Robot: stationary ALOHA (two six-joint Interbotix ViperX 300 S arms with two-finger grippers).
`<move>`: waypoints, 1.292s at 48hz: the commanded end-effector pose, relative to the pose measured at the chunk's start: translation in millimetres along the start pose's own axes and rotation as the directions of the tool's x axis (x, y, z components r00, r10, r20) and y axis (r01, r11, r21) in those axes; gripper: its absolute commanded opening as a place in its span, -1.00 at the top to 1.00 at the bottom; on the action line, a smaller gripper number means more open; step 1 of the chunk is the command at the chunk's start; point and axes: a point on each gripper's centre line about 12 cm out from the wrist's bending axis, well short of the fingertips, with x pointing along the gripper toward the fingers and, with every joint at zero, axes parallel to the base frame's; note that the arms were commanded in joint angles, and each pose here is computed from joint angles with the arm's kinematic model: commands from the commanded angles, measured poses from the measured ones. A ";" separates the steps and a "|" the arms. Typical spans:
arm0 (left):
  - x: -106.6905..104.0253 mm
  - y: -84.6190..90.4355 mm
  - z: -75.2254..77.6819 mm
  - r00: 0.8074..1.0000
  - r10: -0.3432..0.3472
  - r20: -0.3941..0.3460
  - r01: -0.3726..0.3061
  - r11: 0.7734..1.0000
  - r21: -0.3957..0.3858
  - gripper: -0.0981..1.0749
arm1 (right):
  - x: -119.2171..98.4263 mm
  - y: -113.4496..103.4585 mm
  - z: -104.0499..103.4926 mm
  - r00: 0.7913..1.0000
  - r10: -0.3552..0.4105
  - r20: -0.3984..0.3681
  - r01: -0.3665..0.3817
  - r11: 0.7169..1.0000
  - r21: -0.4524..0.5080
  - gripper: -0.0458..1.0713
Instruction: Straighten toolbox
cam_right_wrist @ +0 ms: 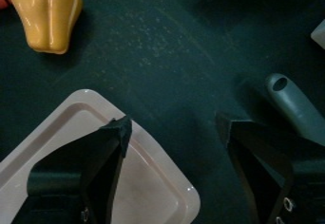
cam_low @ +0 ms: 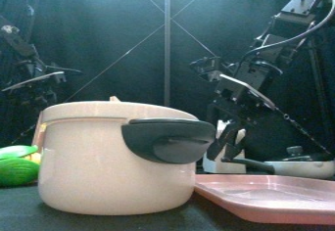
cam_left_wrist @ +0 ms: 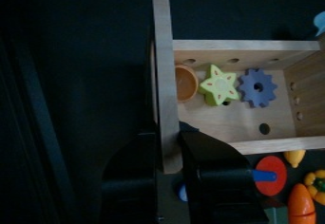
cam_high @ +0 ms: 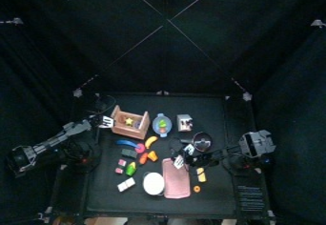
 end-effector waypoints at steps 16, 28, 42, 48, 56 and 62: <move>-12.0 -19.4 7.3 0.993 0.011 0.117 -0.007 0.999 -0.037 0.18 | -6.0 3.0 7.3 1.000 0.018 0.020 -0.018 1.000 0.011 -0.86; -5.9 -29.0 -9.4 0.997 0.026 0.072 -0.023 0.999 -0.048 0.18 | -5.3 4.4 8.5 1.000 0.019 0.022 -0.020 1.000 0.009 -0.86; -0.4 -26.9 -7.4 0.990 0.075 0.118 -0.064 0.993 -0.098 0.18 | -3.8 3.6 4.6 1.000 0.014 0.012 -0.014 1.000 0.009 -0.86; -2.4 -32.0 -9.6 0.989 0.066 0.133 -0.052 0.992 -0.111 0.17 | -3.8 3.6 4.6 1.000 0.014 0.012 -0.014 1.000 0.010 -0.86; -2.3 -41.5 -18.7 0.990 0.067 0.121 -0.057 0.994 -0.088 0.17 | -3.8 3.6 4.6 1.000 0.014 0.012 -0.014 1.000 0.010 -0.86; 1.4 -44.8 -24.8 0.991 0.088 0.102 -0.081 0.994 -0.075 0.16 | -4.0 4.0 5.1 1.000 0.015 0.013 -0.015 1.000 0.009 -0.86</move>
